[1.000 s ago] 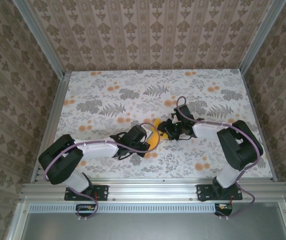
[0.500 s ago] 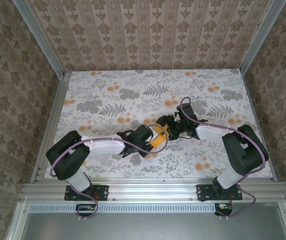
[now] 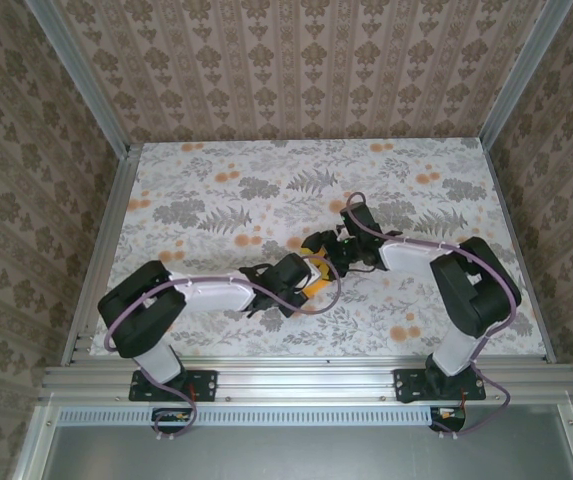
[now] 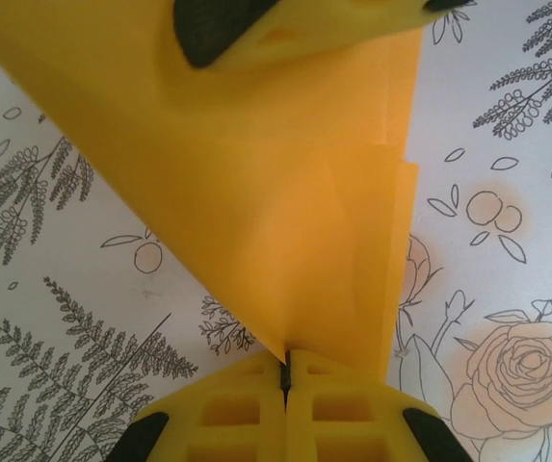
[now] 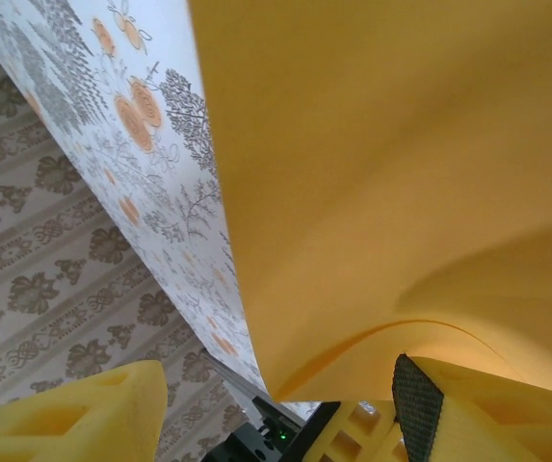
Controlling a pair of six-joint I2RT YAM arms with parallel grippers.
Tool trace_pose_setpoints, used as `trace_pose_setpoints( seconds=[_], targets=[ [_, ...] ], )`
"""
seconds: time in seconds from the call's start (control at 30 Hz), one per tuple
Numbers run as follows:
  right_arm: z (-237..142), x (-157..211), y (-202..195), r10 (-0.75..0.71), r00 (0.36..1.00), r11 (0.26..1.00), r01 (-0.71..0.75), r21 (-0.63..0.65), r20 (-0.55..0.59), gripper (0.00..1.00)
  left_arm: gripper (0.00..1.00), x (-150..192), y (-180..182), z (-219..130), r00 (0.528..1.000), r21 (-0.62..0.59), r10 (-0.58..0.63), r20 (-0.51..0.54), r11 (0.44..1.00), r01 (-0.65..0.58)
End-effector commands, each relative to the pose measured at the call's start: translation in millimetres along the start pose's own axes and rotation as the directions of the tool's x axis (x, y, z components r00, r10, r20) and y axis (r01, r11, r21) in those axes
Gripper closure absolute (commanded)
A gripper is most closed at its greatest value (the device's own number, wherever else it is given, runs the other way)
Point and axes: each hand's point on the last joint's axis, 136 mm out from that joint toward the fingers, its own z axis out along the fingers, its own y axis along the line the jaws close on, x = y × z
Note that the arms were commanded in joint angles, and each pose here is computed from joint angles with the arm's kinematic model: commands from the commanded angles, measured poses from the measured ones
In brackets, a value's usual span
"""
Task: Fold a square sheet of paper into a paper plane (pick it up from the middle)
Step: Fold the wing for the fifth time at the center of the table.
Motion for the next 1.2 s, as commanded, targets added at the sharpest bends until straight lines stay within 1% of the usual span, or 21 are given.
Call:
trace_pose_setpoints(
  seconds=[0.0, 0.07, 0.27, 0.6, 0.8, 0.93, 0.97, 1.0, 1.07, 1.17],
  targets=[
    [4, 5, -9, 0.027, 0.999, 0.997, -0.024, 0.068, -0.037, 0.35, 1.00, 2, -1, 3, 0.997, -0.032, 0.070, -0.028, 0.997, -0.071],
    [6, 4, -15, 0.029, 0.999, 0.995, -0.025, 0.093, -0.036, 0.36, 1.00, 1, -1, 3, 0.996, -0.046, 0.085, -0.029, 0.995, -0.086],
    [11, 5, -32, 0.028, 0.998, 0.986, -0.020, 0.164, -0.049, 0.47, 1.00, -2, 1, 2, 0.995, -0.076, 0.098, -0.027, 0.992, -0.100],
    [1, 7, -35, -0.014, 0.999, 0.980, 0.021, 0.200, -0.034, 0.64, 1.00, -1, 5, 2, 0.996, -0.100, 0.085, -0.041, 0.991, -0.089],
    [-8, 8, -34, -0.032, 0.999, 0.977, 0.034, 0.209, -0.013, 0.69, 1.00, 0, 5, 3, 0.996, -0.105, 0.074, -0.050, 0.991, -0.079],
    [-12, 9, -35, -0.047, 0.999, 0.977, 0.046, 0.209, 0.000, 0.85, 1.00, 1, 6, 2, 0.997, -0.106, 0.062, -0.051, 0.992, -0.067],
    [-13, 9, -36, -0.052, 0.999, 0.976, 0.050, 0.211, 0.003, 0.87, 1.00, 1, 5, 2, 0.997, -0.101, 0.052, -0.052, 0.993, -0.057],
    [-13, 9, -37, -0.057, 0.998, 0.975, 0.055, 0.213, 0.005, 0.90, 0.97, 0, 4, 1, 0.998, -0.091, 0.038, -0.048, 0.995, -0.042],
    [-12, 8, -39, -0.075, 0.997, 0.975, 0.072, 0.212, 0.006, 0.95, 0.89, -1, 4, -2, 0.999, -0.062, -0.011, -0.043, 0.998, 0.008],
    [-12, 6, -39, -0.119, 0.993, 0.972, 0.114, 0.203, 0.011, 0.98, 0.76, -5, 3, -11, 0.995, -0.005, -0.095, -0.010, 0.995, 0.095]
  ],
)
